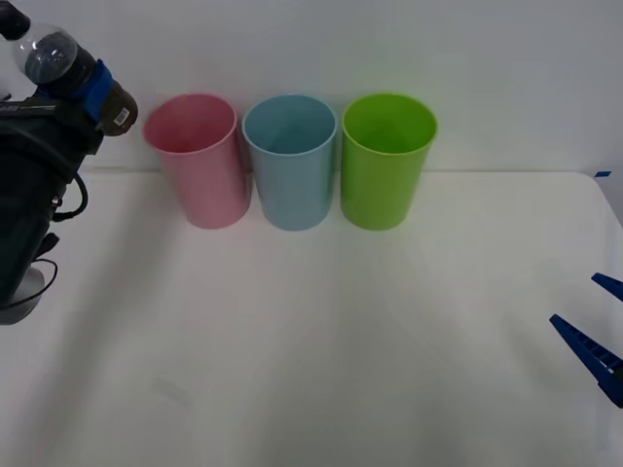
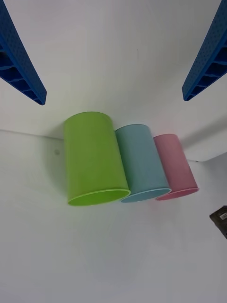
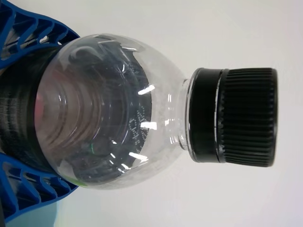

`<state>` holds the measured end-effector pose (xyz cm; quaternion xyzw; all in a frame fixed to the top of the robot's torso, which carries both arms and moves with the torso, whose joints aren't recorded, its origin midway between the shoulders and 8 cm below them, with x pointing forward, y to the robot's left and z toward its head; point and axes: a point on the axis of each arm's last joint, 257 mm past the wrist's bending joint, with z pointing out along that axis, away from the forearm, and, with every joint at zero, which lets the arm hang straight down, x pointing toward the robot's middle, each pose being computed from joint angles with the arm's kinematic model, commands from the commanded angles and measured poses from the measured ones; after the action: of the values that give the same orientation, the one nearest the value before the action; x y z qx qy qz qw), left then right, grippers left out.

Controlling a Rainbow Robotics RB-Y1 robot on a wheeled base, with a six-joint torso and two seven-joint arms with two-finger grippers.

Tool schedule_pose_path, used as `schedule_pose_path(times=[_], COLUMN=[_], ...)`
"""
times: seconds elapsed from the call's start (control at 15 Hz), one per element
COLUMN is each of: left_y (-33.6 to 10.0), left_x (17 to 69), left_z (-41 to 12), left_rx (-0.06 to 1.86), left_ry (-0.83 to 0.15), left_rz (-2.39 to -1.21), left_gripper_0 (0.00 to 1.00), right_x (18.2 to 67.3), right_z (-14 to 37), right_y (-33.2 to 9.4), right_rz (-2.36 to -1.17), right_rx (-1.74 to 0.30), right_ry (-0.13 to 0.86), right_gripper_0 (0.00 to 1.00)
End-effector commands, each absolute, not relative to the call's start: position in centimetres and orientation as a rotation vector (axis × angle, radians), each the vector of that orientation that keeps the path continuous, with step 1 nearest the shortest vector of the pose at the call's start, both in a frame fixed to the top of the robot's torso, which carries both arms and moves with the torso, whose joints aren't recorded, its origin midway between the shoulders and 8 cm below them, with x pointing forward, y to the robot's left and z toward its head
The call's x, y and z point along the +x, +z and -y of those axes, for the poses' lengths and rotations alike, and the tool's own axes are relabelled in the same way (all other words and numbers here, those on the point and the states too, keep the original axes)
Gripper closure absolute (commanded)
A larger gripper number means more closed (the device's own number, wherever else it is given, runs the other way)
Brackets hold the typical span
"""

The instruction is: Grasp the object on the table and drop it into the matching bin: aluminum can to the light blue bin, PET bottle to the pink bin.

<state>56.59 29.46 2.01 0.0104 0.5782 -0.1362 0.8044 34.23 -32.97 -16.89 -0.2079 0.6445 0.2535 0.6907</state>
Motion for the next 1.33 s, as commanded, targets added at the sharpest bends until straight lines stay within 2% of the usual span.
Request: schedule_pose_path(times=[0.07, 0.6, 1.13, 1.27, 1.33], left_y=[2.6, 2.6, 1.6, 1.6, 1.6], left_x=[59.2, 64.9, 66.2, 66.2, 66.2], left_z=[-27.9, -25.4, -22.8, -22.5, -22.3], left_rx=[0.056, 0.14, 0.178, 0.182, 0.18], left_ry=[-0.284, -0.208, -0.21, -0.21, -0.215], left_rz=[-1.244, -1.285, -1.305, -1.302, -1.303], left_gripper_0=[1.0, 1.0, 1.0, 0.94, 0.83], right_x=[34.2, 34.2, 34.2, 34.2, 34.2], right_z=[33.0, 33.0, 33.0, 33.0, 33.0], right_y=[-16.9, -16.9, -16.9, -16.9, -16.9], right_rz=[-1.441, -1.441, -1.441, -1.441, -1.441], right_rx=[-0.465, -0.465, -0.465, -0.465, -0.465], right_ry=[0.567, 0.567, 0.567, 0.567, 0.567], right_gripper_0=[0.0, 0.0, 0.0, 0.0, 0.0])
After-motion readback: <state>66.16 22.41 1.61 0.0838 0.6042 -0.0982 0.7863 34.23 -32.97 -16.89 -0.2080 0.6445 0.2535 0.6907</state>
